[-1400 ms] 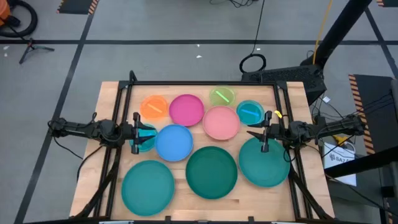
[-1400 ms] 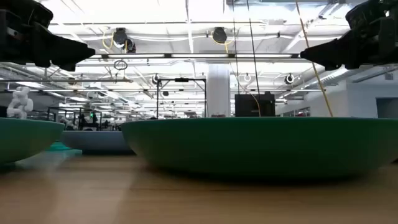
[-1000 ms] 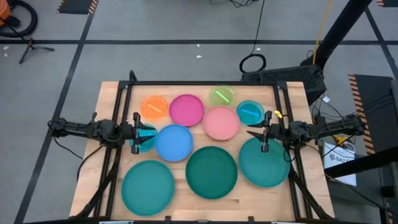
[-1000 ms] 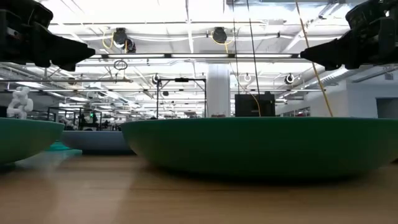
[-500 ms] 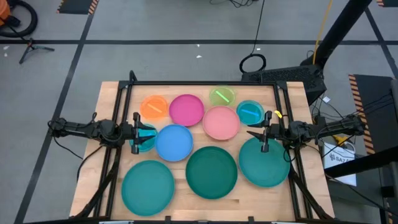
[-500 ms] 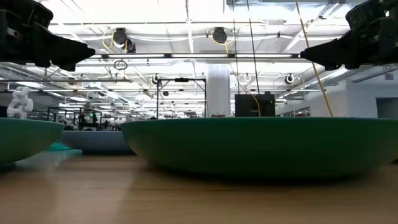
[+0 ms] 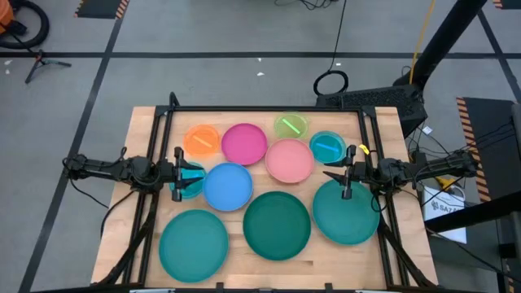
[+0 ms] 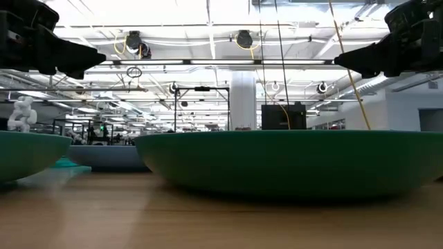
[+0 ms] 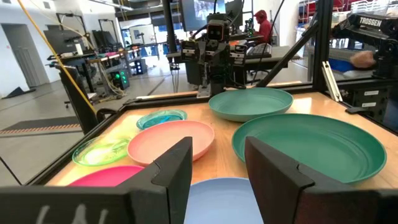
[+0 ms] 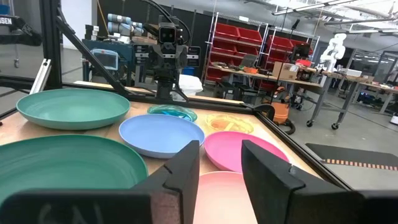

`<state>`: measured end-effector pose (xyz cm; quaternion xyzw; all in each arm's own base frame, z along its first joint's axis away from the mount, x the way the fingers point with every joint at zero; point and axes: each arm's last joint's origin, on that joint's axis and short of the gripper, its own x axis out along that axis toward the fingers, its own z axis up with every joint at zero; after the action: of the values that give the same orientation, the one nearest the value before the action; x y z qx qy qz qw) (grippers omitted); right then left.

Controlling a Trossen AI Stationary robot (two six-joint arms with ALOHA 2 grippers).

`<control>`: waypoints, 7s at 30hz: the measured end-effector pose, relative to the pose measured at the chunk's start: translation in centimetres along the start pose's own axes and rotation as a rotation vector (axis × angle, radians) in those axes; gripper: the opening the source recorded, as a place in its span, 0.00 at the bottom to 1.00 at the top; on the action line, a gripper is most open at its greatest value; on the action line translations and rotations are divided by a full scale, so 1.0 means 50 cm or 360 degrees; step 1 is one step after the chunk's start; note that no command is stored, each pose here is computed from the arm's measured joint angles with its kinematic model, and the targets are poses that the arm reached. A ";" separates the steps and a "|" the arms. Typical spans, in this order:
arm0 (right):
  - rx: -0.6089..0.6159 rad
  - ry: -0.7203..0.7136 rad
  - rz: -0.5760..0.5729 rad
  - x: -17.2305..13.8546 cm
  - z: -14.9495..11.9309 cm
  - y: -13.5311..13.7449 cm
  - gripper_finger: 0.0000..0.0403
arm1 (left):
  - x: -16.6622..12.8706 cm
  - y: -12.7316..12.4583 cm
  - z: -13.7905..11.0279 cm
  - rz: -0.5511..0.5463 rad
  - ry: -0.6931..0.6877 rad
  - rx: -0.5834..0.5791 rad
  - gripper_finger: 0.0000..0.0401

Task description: Stack plastic plates

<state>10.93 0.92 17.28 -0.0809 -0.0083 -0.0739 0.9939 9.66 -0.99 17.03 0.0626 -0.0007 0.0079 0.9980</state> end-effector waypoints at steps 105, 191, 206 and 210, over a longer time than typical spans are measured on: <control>0.0124 0.0833 0.0239 0.318 0.103 0.127 0.28 | -0.025 0.016 0.093 0.0034 -0.0809 -0.0424 0.38; 0.1082 0.2318 -0.0648 0.396 0.043 0.149 0.47 | -0.029 0.023 0.099 0.0324 -0.0815 0.0006 0.38; 0.1048 0.2280 -0.0664 0.398 0.043 0.147 0.50 | -0.029 0.023 0.099 0.0323 -0.0815 0.0006 0.38; 0.1044 0.2281 -0.0661 0.401 0.039 0.148 0.50 | -0.029 0.023 0.099 0.0323 -0.0815 0.0006 0.38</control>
<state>31.83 5.56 18.61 0.2845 0.5935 -0.2843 0.6971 8.21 -0.46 22.07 0.0640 -0.2592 0.0918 0.9593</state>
